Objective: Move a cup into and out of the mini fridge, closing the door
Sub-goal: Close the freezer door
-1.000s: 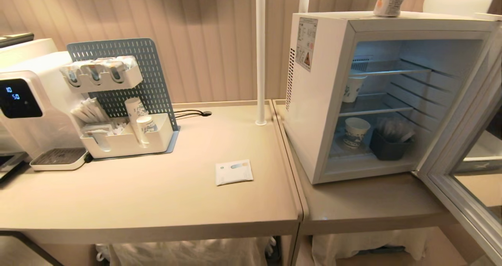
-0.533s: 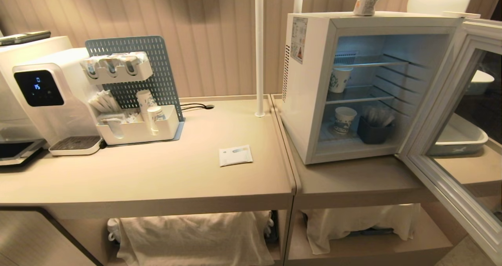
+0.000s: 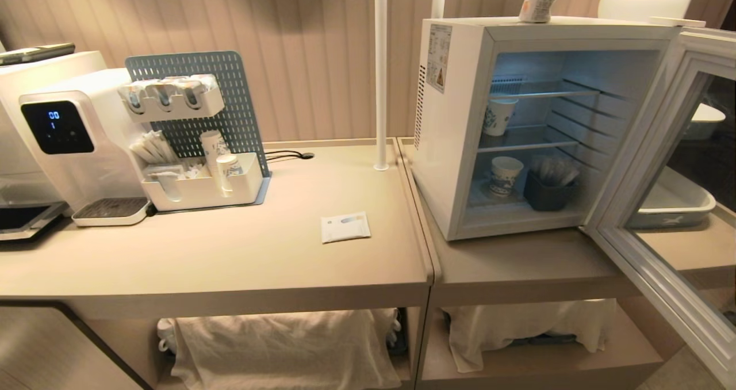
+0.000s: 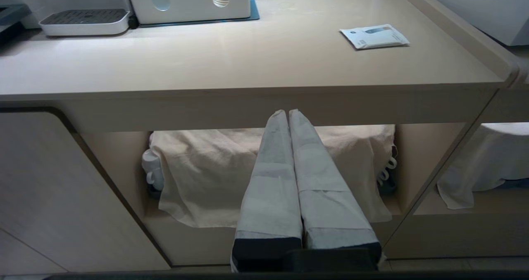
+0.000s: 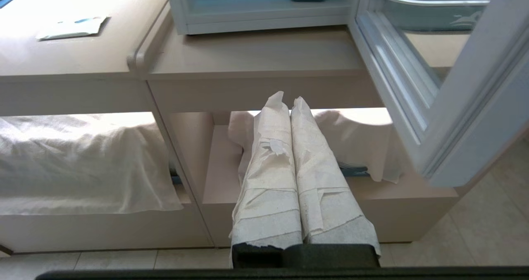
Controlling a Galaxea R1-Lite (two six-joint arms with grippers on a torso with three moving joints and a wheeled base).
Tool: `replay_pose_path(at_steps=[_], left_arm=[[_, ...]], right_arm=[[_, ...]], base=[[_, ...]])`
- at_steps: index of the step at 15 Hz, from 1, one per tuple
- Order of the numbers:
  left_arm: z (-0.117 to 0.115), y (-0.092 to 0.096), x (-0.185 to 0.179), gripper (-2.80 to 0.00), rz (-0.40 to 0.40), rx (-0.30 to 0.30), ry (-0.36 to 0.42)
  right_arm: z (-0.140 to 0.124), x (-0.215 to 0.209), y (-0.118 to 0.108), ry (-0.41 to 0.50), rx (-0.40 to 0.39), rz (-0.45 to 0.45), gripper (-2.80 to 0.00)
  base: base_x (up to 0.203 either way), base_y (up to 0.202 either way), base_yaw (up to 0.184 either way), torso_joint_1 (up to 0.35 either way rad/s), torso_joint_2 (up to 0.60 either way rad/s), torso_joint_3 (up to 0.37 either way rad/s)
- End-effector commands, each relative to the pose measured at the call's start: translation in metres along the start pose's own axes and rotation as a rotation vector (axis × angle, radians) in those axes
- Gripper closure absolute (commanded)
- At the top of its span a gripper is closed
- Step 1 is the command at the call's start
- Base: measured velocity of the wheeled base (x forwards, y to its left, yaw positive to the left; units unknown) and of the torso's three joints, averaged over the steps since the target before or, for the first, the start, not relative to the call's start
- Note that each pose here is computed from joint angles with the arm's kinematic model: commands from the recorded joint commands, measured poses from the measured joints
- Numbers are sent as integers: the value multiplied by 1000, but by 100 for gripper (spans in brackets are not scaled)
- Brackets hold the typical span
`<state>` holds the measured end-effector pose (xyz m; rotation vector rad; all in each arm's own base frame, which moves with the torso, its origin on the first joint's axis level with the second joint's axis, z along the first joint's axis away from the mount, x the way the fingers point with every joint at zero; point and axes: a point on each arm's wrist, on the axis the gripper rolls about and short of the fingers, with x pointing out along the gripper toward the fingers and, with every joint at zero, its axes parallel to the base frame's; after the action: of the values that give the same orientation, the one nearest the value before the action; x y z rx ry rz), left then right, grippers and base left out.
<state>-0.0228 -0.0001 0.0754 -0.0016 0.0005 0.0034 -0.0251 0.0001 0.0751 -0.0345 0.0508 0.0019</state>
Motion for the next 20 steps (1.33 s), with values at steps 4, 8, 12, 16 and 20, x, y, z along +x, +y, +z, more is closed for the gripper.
replay_pose_path(at_steps=[4,8,12,16,20], left_arm=[[0,0,0,0,1,0,1],[0,0,0,0,1,0,1],[0,0,0,0,0,0,1],[0,0,0,0,0,0,1],[0,0,0,0,1,0,1]], right_arm=[[0,0,0,3,-1,1,0],[0,0,0,3,-1,1,0],[0,0,0,3,-1,1,0],[0,0,0,3,-1,1,0],[0,0,0,3,-1,1,0]], base=[[0,-178,3,3,3,3],[0,-194,0,4,3,4],[0,-194,-1,1,3,1],[0,-194,0,4,5,4],[0,-194,1,3,1,6]])
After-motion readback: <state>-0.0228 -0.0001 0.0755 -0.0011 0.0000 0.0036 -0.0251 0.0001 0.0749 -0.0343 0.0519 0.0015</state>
